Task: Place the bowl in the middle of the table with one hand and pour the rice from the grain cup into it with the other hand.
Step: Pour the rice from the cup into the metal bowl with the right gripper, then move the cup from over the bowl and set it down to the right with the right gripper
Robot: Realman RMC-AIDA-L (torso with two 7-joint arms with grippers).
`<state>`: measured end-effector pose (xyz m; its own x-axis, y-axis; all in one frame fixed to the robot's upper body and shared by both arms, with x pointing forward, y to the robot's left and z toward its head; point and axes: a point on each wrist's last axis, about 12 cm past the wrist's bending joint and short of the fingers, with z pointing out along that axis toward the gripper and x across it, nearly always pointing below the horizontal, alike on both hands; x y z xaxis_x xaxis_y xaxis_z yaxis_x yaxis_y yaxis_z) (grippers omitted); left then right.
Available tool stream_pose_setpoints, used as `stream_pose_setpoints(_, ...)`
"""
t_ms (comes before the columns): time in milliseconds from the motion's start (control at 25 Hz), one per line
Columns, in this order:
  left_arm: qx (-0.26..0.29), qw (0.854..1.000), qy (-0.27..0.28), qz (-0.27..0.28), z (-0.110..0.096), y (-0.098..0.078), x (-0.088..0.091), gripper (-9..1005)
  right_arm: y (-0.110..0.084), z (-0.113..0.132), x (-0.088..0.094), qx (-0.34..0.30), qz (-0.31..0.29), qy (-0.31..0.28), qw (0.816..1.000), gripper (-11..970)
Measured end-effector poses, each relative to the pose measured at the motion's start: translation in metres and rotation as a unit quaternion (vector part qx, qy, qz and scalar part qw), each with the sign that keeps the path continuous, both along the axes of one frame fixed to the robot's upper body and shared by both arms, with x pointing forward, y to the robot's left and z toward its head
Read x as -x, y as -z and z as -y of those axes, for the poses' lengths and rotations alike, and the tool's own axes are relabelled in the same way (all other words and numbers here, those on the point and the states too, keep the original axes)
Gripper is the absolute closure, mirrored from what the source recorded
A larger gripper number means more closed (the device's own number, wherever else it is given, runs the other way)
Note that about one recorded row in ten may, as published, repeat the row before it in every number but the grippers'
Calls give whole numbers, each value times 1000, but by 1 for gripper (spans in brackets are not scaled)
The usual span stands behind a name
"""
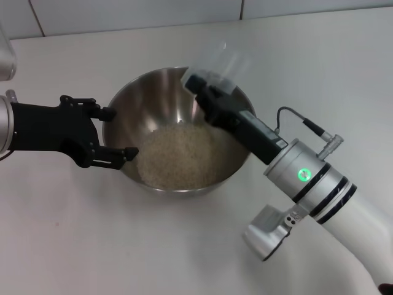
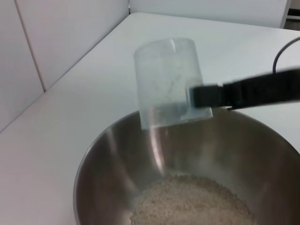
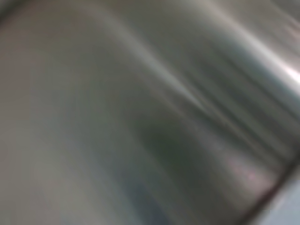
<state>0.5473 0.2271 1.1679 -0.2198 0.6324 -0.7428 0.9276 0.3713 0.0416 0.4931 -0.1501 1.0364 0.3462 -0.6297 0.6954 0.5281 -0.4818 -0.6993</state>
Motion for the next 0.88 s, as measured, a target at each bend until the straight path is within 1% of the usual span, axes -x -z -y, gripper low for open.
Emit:
stream_pose_setpoints(40, 0, 1000, 0, 1, 0, 0, 0, 145, -2, -2, 0, -36, -19, 4, 999, 899)
stream_pose_setpoints(80, 0, 1000, 0, 1, 0, 0, 0, 145, -2, -2, 0, -36, -19, 4, 999, 898)
stream_pose_setpoints(120, 0, 1000, 0, 1, 0, 0, 0, 145, -5, -4, 1, -81, -44, 7, 996, 897)
stream_pose_setpoints(160, 0, 1000, 0, 1, 0, -1, 0, 145, -7, -6, 2, -136, -77, 3, 988, 896)
stream_pose_setpoints(200, 0, 1000, -1, 1, 0, 0, 0, 145, -8, -8, 4, -180, -103, -3, 978, 896)
stream_pose_setpoints(240, 0, 1000, -1, 1, -1, 0, 0, 146, -10, -9, 8, -265, -153, -17, 952, 895)
stream_pose_setpoints(280, 0, 1000, -1, 1, -1, 0, 0, 146, -10, -9, 8, -265, -153, -17, 952, 894)
stream_pose_setpoints(320, 0, 1000, -1, 0, -1, 0, 1, 146, -12, -9, 11, -347, -194, -22, 917, 893)
stream_pose_setpoints(360, 0, 1000, -1, 0, -1, 0, 1, 146, -12, -9, 11, -347, -194, -22, 917, 893)
stream_pose_setpoints(400, 0, 1000, -1, 1, -1, 0, 1, 146, -14, -9, 13, -393, -212, -22, 894, 892)
stream_pose_setpoints(440, 0, 1000, -2, 1, -1, 0, 0, 146, -18, -7, 15, -486, -244, -28, 839, 891)
stream_pose_setpoints(480, 0, 1000, -2, 1, -1, 0, 0, 146, -18, -7, 15, -486, -244, -28, 839, 891)
stream_pose_setpoints(520, 0, 1000, -2, 2, -1, -1, 0, 146, -20, -5, 16, -524, -257, -37, 811, 890)
stream_pose_setpoints(600, 0, 1000, -1, 2, -1, -1, 0, 146, -23, 1, 17, -600, -283, -66, 745, 888)
stream_pose_setpoints(640, 0, 1000, -1, 2, -1, -1, 0, 146, -24, 12, 16, -662, -300, -90, 681, 888)
stream_pose_setpoints(680, 0, 1000, -1, 2, -1, -1, 0, 146, -24, 12, 16, -662, -300, -90, 681, 887)
stream_pose_setpoints(720, -1, 1000, -1, 3, -1, -1, 0, 146, -24, 16, 15, -682, -302, -95, 659, 886)
stream_pose_setpoints(800, -1, 1000, -1, 4, -1, -2, 1, 145, -22, 33, 13, -737, -296, -96, 600, 885)
stream_pose_setpoints(840, -1, 1000, -1, 6, -1, -2, 1, 145, -19, 51, 10, -780, -285, -91, 550, 884)
stream_pose_setpoints(880, -1, 1000, -1, 6, -1, -2, 1, 145, -19, 51, 10, -780, -285, -91, 550, 883)
